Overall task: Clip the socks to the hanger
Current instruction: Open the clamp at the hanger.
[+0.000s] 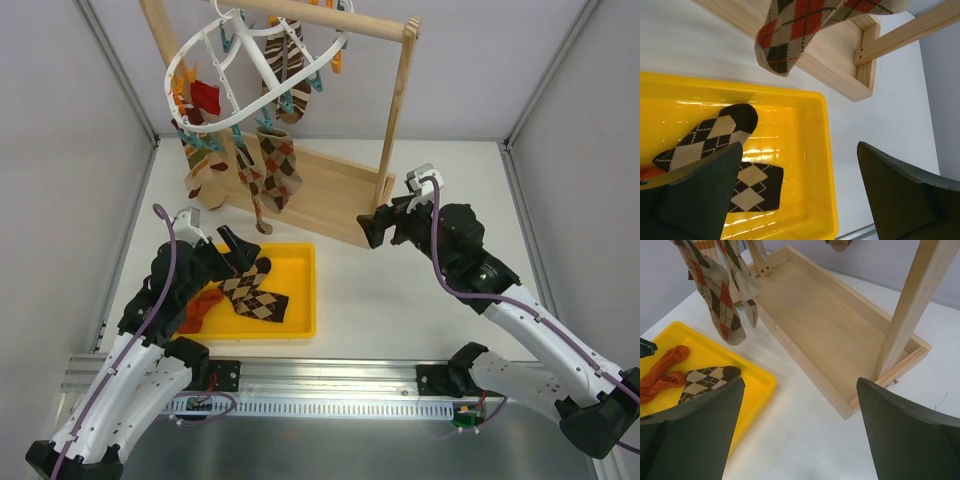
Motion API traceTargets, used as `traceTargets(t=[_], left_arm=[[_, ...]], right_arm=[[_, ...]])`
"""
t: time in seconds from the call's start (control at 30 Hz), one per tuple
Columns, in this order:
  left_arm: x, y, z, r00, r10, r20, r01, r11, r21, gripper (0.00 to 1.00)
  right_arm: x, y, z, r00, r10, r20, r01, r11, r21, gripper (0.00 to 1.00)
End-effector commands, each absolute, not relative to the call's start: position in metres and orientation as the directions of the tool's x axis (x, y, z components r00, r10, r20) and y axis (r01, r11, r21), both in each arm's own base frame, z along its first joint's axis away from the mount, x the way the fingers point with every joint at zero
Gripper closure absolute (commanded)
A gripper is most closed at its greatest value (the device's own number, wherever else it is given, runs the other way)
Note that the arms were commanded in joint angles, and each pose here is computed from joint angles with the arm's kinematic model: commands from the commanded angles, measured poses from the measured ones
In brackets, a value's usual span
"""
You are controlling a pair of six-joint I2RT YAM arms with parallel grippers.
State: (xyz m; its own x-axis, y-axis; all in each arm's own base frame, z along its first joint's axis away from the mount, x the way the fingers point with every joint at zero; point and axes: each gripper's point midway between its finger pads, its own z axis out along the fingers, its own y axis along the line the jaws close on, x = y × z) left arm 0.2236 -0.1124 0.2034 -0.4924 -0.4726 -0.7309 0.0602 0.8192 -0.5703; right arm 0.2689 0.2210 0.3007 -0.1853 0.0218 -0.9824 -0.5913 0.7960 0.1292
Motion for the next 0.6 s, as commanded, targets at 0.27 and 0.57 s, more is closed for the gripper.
traceTargets(t=[0.27,0.57], left_arm=[[0.229,-0.127,0.206,-0.515,-0.45,-0.73,0.133,0.799,-0.586,0.01],[0.229,-0.154,0.22,-0.516,-0.413,-0.751,0.291,0.74,-0.606,0.01]], right_arm=[[0.273,0.222,0.325,-0.093,0.049,-0.994,-0.593,0.799,0.095,0.0],[0.292,0.235,0.364,-0.026,0.062,-0.998,-0.588,0.806,0.065,0.0]])
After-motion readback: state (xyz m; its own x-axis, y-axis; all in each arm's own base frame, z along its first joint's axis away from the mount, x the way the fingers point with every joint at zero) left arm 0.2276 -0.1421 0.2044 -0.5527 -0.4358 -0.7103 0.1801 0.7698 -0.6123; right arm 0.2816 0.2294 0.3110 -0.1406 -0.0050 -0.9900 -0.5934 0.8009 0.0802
